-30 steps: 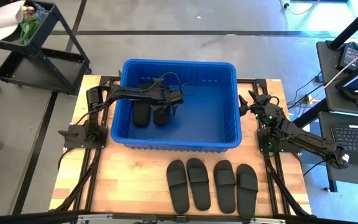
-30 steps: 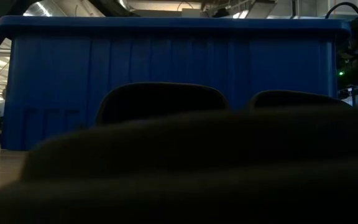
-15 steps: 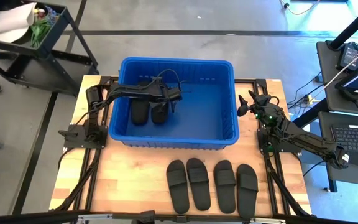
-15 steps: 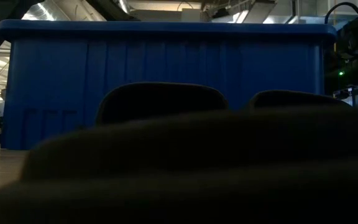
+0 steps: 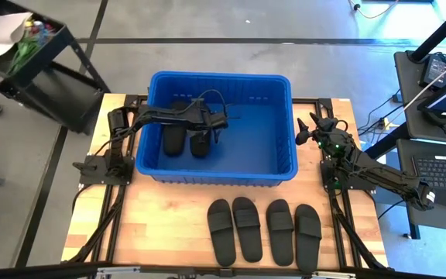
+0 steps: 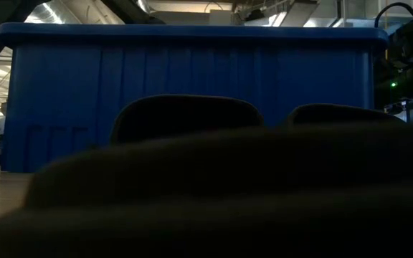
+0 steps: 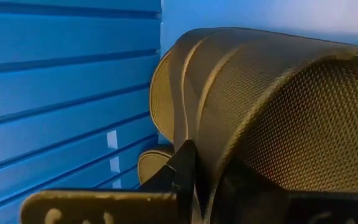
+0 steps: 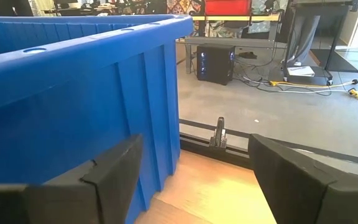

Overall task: Pick and place slides into bin
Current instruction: Put the black slide into the blue bin

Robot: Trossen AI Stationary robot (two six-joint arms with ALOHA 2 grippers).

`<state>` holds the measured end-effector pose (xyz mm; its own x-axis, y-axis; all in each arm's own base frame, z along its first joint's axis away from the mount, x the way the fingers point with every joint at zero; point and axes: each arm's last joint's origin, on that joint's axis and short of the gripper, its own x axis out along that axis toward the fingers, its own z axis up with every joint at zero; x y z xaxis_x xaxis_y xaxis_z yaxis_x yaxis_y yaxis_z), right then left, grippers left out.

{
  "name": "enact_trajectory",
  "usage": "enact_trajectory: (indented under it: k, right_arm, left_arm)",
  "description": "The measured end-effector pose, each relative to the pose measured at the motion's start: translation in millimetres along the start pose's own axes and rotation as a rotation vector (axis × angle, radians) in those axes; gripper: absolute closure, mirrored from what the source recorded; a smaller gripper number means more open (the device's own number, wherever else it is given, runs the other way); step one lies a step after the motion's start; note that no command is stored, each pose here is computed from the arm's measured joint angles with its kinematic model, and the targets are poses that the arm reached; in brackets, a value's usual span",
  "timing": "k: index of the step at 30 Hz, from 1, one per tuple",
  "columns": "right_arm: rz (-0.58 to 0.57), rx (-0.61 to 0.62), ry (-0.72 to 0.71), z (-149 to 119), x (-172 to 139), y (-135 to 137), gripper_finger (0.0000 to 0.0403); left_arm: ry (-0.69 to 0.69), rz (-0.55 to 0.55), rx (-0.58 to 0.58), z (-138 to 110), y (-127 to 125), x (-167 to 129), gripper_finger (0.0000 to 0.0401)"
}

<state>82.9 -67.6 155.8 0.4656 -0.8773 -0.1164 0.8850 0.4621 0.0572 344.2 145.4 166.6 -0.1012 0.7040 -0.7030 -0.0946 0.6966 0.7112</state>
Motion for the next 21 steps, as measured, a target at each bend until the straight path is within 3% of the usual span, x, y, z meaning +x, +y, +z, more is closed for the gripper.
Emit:
enact_trajectory:
  k: [4,10,15,21]
  right_arm:
    - [0.000,0.000,0.000,0.0,0.0,0.0,0.0109]
    - [0.000,0.000,0.000,0.0,0.0,0.0,0.0109]
    - [0.001,0.000,0.000,0.0,0.0,0.0,0.0109]
    - [0.002,0.000,0.000,0.0,0.0,0.0,0.0109]
  left_arm:
    - [0.000,-0.001,0.001,0.0,-0.1,-0.1,0.0363]
    - [0.011,-0.004,-0.030,-1.7,3.9,4.1,0.0303]
    - [0.048,0.076,-0.069,-4.3,10.4,8.7,0.0259]
    - [0.052,0.075,-0.072,-5.0,12.0,10.4,0.0233]
